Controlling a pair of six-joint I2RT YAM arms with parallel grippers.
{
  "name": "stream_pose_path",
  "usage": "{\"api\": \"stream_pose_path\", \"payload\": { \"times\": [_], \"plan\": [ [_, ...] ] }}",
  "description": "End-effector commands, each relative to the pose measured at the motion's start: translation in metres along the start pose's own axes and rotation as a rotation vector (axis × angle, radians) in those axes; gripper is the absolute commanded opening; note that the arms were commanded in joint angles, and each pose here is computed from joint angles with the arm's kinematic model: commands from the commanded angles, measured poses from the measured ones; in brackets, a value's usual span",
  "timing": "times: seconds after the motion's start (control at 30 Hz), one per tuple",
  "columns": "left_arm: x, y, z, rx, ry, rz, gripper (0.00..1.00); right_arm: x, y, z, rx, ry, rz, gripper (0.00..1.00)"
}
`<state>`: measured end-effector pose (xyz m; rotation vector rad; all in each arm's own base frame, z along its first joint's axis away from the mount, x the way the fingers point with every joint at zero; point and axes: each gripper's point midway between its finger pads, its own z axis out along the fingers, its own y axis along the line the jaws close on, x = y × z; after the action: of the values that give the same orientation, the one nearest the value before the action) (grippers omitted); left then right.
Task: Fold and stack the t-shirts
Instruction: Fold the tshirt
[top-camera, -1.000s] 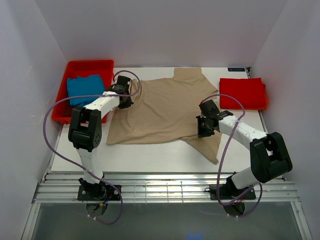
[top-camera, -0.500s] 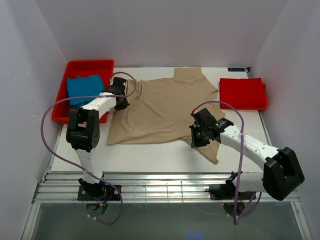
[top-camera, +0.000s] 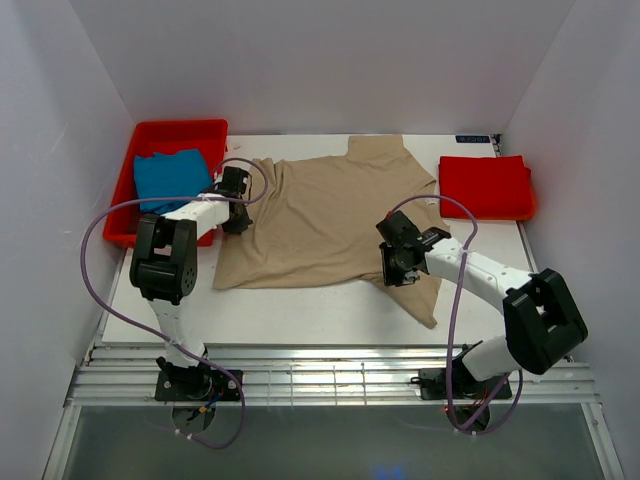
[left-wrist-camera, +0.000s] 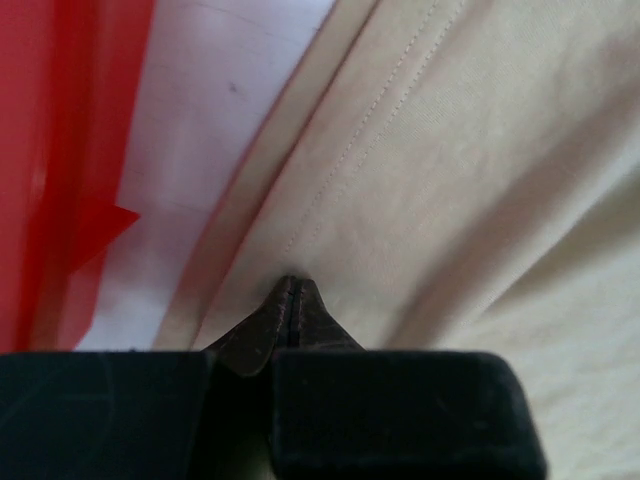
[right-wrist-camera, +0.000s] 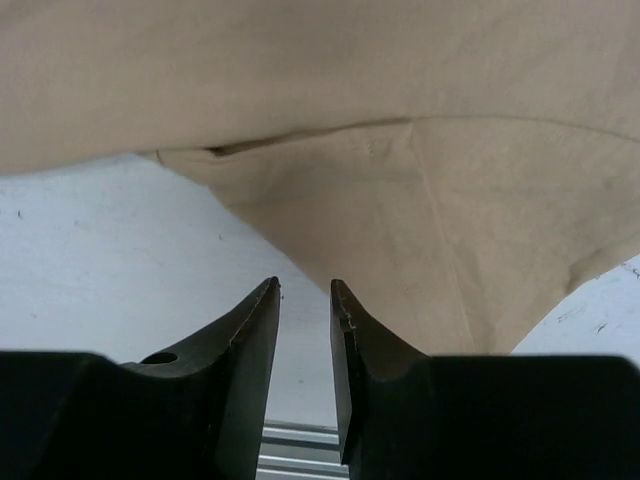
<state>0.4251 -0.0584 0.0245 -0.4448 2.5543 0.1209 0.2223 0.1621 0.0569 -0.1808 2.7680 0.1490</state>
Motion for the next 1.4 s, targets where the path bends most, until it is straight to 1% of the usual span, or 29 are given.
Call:
{"api": "stream_pose_path", "payload": {
  "times": [0.0, 0.1, 0.23, 0.5, 0.83, 0.93, 0.97, 1.0, 1.1, 1.17, 1.37],
  "plan": [
    [-0.01, 0.016, -0.012, -0.03, -0.042, -0.037, 0.0, -0.033, -0.002, 0.004, 0.042, -0.083, 0.034, 0.34],
    [0.0, 0.02, -0.008, -0.04, -0.026, -0.033, 0.0, -0.044, -0.01, 0.006, 0.075, -0.107, 0.048, 0.34],
    [0.007, 0.025, -0.009, -0.051, -0.017, -0.04, 0.0, -0.045, -0.024, 0.01, 0.119, -0.107, 0.074, 0.34],
    [0.001, 0.023, -0.016, -0.032, -0.035, -0.049, 0.0, -0.041, -0.039, 0.025, 0.117, -0.105, 0.102, 0.34],
    [-0.005, 0.022, -0.022, -0.026, -0.051, -0.04, 0.0, -0.04, -0.036, 0.045, 0.101, -0.082, 0.079, 0.34],
    [-0.007, 0.024, -0.022, -0.032, -0.057, -0.033, 0.0, -0.041, -0.035, 0.046, 0.094, -0.082, 0.075, 0.3],
    [-0.008, 0.024, -0.022, -0.032, -0.059, -0.032, 0.0, -0.04, -0.035, 0.046, 0.092, -0.081, 0.072, 0.26],
    [-0.008, 0.024, -0.022, -0.032, -0.059, -0.031, 0.0, -0.041, -0.036, 0.046, 0.094, -0.083, 0.07, 0.19],
    [-0.007, 0.023, -0.022, -0.029, -0.056, -0.03, 0.0, -0.04, -0.035, 0.043, 0.087, -0.091, 0.059, 0.09],
    [-0.007, 0.022, -0.022, -0.026, -0.055, -0.032, 0.0, -0.039, -0.035, 0.04, 0.076, -0.099, 0.057, 0.08],
    [-0.006, 0.022, -0.02, -0.026, -0.049, -0.032, 0.0, -0.039, -0.038, 0.036, 0.087, -0.117, 0.049, 0.08]
  ]
}}
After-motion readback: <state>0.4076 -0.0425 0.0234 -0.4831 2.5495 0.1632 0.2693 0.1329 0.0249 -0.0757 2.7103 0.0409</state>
